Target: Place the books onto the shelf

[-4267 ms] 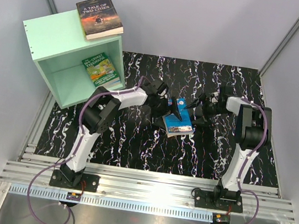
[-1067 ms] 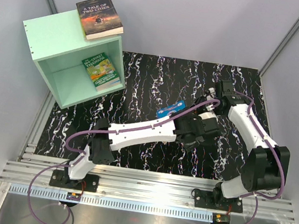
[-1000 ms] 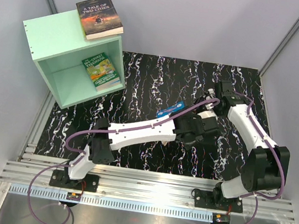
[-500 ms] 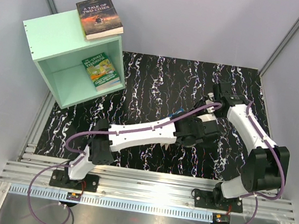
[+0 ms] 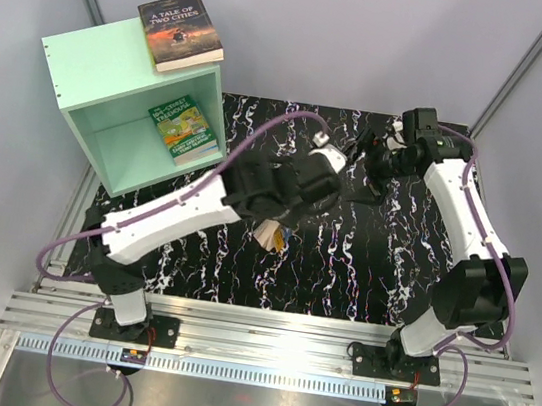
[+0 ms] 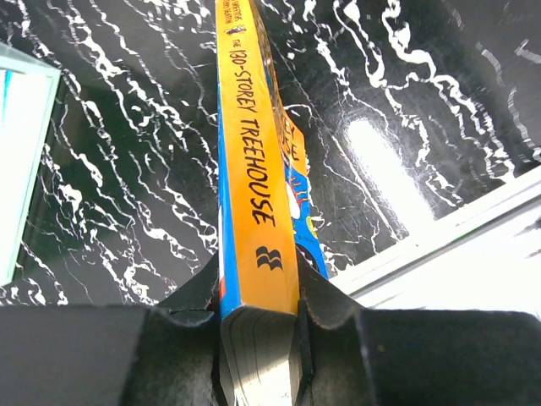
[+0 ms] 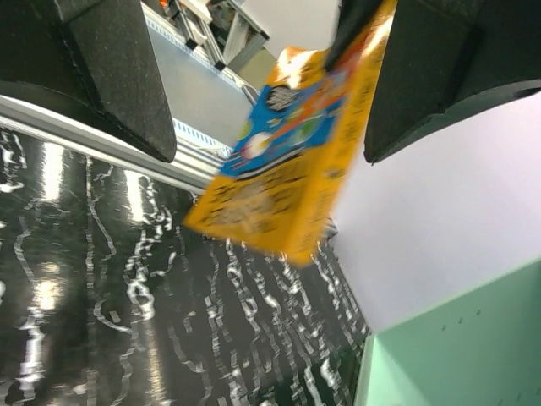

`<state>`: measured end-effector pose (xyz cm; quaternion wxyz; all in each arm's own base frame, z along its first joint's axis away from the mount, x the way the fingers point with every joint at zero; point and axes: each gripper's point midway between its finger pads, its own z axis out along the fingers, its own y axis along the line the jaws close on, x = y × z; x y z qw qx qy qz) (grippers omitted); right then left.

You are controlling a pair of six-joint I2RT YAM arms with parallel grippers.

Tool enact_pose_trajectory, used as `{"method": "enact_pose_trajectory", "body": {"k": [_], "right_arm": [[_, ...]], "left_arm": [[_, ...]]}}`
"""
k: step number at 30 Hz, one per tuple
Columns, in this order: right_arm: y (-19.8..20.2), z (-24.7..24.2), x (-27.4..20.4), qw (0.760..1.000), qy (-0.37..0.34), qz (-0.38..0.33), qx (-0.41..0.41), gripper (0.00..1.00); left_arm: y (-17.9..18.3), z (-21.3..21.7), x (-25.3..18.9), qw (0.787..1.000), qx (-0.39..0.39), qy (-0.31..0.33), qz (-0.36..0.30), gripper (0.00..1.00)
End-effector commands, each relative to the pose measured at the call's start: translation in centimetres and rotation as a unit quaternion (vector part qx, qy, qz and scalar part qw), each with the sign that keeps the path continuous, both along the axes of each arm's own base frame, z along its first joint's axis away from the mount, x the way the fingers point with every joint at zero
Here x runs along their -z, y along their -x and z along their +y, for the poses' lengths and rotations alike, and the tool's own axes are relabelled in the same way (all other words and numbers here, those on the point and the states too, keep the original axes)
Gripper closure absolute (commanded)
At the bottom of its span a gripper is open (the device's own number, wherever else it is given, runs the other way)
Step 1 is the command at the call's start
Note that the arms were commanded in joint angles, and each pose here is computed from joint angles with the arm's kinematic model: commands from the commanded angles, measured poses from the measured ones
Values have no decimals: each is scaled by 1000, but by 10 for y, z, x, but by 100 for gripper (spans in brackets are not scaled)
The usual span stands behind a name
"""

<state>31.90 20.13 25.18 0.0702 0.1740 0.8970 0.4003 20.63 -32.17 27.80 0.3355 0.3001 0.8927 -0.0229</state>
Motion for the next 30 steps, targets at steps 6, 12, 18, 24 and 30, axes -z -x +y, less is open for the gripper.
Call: {"method": "enact_pose_trajectory", "body": {"k": [6, 12, 18, 24, 30], "right_arm": [[-1, -63, 20, 992, 81, 14, 92, 0], [29, -67, 36, 991, 69, 28, 111, 0], [47, -64, 43, 992, 53, 35, 106, 0], [57, -63, 43, 993, 52, 32, 100, 0], [59, -60, 42, 994, 41, 30, 92, 0]], "left_arm": [[-34, 40, -104, 970, -55, 233, -32, 100], [-93, 83, -204, 881, -103, 447, -121, 100], [-126, 125, -318, 735, -133, 592, -302, 100], [-148, 166, -366, 626, -195, 635, -409, 100], [-179, 209, -365, 538, -288, 660, -439, 98]]}}
